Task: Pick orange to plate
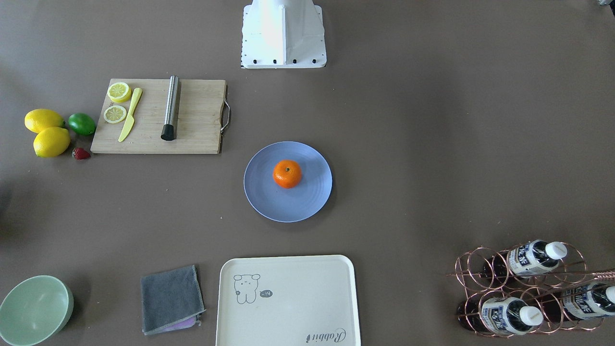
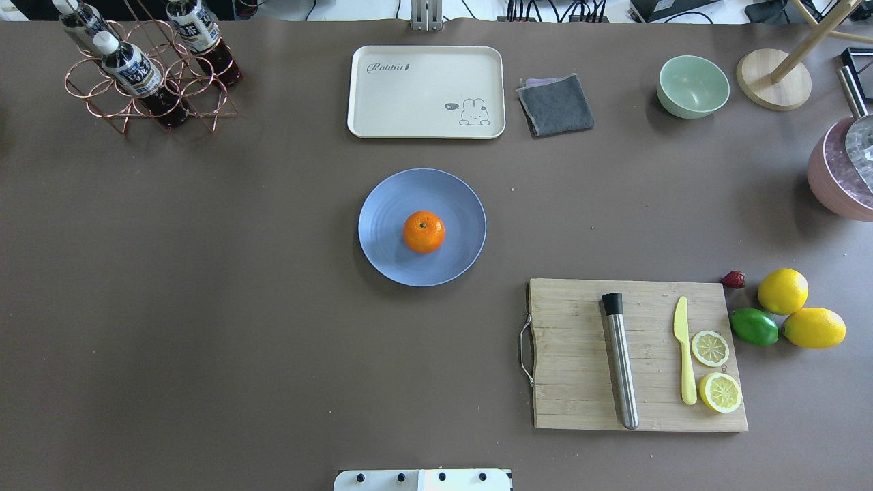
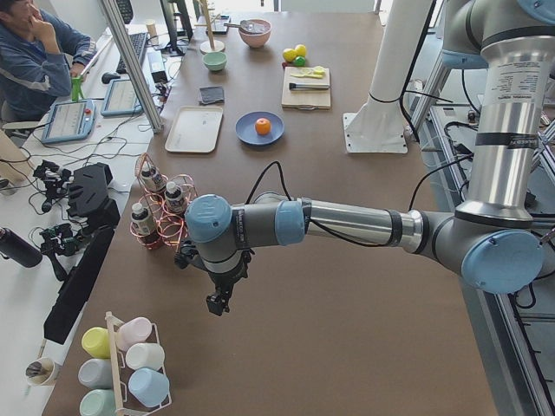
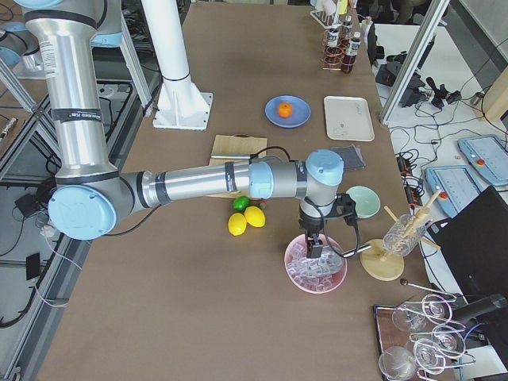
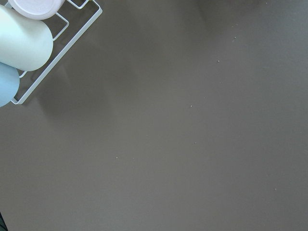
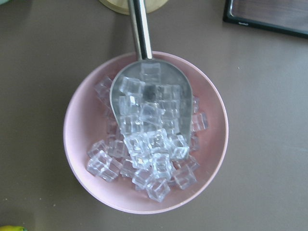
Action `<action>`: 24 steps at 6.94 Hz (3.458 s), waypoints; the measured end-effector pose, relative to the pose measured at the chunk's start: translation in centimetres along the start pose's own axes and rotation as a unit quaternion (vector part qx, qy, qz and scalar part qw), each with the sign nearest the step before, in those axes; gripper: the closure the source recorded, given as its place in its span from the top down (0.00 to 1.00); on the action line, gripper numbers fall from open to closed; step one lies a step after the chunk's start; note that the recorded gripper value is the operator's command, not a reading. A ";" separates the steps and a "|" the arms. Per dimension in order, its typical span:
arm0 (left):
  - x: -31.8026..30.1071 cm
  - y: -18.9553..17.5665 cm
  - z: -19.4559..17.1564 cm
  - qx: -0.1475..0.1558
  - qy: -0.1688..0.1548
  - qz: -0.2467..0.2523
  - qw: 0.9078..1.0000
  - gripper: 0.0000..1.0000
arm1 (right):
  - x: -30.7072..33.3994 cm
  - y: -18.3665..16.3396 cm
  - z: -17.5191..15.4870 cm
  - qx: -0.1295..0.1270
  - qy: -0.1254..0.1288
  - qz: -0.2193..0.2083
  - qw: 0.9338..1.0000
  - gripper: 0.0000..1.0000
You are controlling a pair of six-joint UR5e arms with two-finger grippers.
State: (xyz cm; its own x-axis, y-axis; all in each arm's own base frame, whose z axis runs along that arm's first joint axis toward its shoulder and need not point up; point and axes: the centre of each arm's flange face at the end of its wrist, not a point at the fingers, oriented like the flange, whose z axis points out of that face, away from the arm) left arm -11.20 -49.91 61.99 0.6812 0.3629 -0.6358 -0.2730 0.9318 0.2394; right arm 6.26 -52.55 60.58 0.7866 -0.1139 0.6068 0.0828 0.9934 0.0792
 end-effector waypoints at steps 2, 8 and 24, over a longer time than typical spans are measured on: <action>0.0 0.0 0.0 0.000 -0.001 0.001 1.000 0.99 | 3.0 2.9 1.3 -0.013 -0.001 0.031 0.999 1.00; -0.1 0.0 0.2 -0.003 -0.002 -0.003 1.000 0.99 | 3.6 3.7 1.7 -0.017 -0.003 0.038 0.999 1.00; -0.3 0.3 0.5 -0.005 0.001 -0.005 1.000 0.99 | 2.9 3.4 0.9 -0.005 -0.004 0.029 1.000 1.00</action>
State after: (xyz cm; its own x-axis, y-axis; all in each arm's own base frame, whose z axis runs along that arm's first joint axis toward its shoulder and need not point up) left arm -11.15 -49.76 62.60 0.6827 0.3529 -0.6398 -0.2722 0.9354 0.2255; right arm 8.31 -49.48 63.31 0.7849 -0.0562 0.6170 0.0439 0.9984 0.0352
